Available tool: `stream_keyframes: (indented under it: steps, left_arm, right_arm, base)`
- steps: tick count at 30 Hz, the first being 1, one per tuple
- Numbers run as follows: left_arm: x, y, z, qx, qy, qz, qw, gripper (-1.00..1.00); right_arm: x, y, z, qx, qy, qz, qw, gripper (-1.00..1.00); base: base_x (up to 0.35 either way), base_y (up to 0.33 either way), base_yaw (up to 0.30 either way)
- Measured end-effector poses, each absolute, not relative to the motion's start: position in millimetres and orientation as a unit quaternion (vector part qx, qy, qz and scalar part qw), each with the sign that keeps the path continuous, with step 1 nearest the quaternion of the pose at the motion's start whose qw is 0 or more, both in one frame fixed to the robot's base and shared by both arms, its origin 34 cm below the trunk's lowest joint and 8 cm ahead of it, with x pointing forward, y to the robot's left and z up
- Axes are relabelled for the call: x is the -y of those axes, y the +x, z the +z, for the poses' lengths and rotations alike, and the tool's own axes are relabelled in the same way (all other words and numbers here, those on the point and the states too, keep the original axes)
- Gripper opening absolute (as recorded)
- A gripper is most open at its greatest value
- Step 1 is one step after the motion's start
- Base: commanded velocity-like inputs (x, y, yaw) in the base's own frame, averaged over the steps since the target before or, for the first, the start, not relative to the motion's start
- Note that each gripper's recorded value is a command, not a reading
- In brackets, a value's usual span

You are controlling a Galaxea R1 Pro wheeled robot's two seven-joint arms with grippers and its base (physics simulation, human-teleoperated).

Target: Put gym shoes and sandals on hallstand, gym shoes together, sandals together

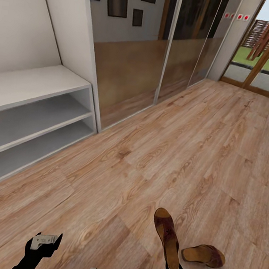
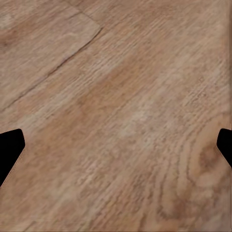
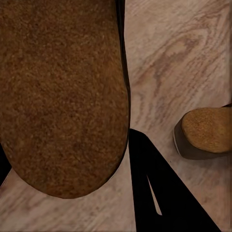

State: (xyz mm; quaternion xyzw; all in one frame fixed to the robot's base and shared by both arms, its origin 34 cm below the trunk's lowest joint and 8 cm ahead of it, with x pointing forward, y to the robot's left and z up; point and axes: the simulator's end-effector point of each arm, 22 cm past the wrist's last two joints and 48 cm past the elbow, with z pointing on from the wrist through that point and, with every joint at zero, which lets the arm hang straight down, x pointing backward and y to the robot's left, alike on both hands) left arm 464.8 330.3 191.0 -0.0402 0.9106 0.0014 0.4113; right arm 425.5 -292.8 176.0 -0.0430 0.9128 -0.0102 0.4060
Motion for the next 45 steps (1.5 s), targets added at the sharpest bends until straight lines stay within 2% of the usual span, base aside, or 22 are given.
stream_keyframes:
  steps: [16, 40, 45]
  left_arm:
    - [-330.4, 491.7, 228.2, -0.891, -0.040, 0.000, 0.452, 1.00]
    - [-330.1, 514.6, 294.9, -0.884, -0.040, -0.001, 0.466, 1.00]
    - [-330.5, 517.8, 306.6, -0.884, -0.042, -0.001, 0.466, 1.00]
  right_arm:
    - [292.0, 454.1, 209.9, -0.894, -0.042, -0.012, 0.447, -1.00]
    - [292.6, 477.5, 275.3, -0.887, -0.041, -0.013, 0.460, -1.00]
    - [292.7, 480.4, 286.9, -0.886, -0.041, -0.013, 0.461, -1.00]
  base:
    - [0.000, 0.000, 0.000]
    - [0.000, 0.000, 0.000]
    - [0.000, 0.000, -0.215]
